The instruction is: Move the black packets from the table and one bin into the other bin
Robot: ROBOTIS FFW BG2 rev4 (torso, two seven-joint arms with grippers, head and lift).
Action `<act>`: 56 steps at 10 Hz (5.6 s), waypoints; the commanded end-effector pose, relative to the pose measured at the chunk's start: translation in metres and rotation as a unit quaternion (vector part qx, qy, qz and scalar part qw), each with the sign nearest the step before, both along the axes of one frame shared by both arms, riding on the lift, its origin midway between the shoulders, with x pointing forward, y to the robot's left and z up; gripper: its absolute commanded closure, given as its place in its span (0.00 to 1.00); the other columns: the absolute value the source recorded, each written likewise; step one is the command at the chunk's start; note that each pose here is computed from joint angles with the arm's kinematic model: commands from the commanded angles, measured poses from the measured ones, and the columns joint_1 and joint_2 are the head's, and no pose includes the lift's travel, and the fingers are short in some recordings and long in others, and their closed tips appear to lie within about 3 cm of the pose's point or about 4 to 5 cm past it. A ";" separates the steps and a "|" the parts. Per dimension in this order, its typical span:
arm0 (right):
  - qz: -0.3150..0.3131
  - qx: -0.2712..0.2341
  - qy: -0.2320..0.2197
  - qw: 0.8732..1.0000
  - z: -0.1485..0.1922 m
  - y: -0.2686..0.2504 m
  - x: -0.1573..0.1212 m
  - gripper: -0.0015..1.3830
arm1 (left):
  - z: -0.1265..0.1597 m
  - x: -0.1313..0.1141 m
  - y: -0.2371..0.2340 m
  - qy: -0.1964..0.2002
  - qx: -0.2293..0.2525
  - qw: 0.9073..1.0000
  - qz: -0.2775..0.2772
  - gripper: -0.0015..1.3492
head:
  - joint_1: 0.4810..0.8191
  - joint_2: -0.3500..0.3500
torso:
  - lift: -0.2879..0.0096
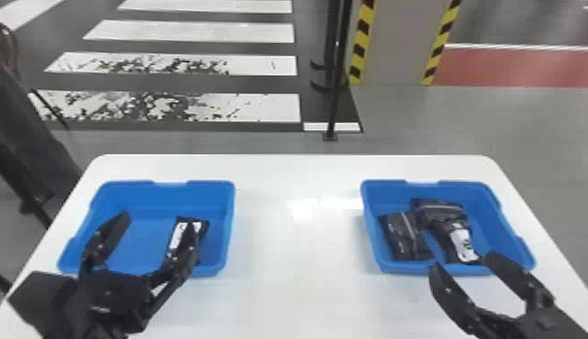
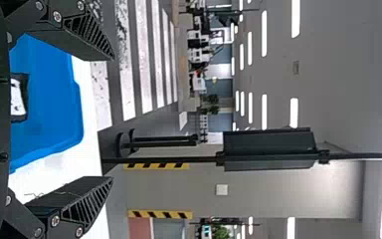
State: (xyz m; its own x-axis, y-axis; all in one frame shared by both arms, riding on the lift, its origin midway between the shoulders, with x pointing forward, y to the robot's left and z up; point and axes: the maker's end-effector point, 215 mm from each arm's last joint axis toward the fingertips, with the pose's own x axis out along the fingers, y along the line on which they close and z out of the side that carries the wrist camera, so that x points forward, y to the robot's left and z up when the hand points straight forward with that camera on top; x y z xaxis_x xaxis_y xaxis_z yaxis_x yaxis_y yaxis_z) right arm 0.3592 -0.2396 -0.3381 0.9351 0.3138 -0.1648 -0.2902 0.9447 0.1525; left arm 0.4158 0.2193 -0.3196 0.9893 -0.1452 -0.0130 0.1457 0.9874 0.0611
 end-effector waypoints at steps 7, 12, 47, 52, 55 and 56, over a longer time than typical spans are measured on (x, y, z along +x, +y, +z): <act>0.007 0.011 0.006 1.000 -0.010 0.007 0.003 0.10 | -0.086 0.052 0.018 0.225 0.052 0.973 -0.014 0.13 | 0.63 0.50 | 0.60; 0.020 0.021 0.006 1.000 -0.012 0.016 0.006 0.10 | -0.119 0.065 0.011 0.306 0.066 0.950 -0.021 0.13 | 0.63 0.52 | 0.60; 0.051 0.064 -0.070 0.994 0.042 0.038 0.050 0.10 | -0.014 0.099 0.045 0.184 0.086 0.978 0.047 0.90 | 0.63 0.64 | 0.60; 0.091 0.088 -0.149 0.981 0.113 0.072 0.106 0.10 | 0.047 0.065 -0.134 0.066 0.009 0.987 -0.148 0.90 | 0.63 0.45 | 0.60; 0.126 0.118 -0.147 0.974 0.117 0.109 0.116 0.10 | 0.057 0.036 -0.215 0.056 -0.006 0.969 -0.239 0.90 | 0.61 0.32 | 0.60; 0.133 0.123 -0.146 0.972 0.118 0.116 0.121 0.10 | 0.057 0.030 -0.226 0.057 -0.005 0.966 -0.252 0.90 | 0.61 0.31 | 0.60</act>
State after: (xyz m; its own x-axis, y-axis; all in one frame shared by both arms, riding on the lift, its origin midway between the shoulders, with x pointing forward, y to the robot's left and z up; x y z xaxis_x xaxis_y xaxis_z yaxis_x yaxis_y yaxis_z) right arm 0.4777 -0.1280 -0.2204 0.8163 0.5401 0.2049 -0.5767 0.7823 0.2355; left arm 0.4494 0.0002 -0.2630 0.7951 -0.5956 -0.1142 0.6001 0.7999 0.0067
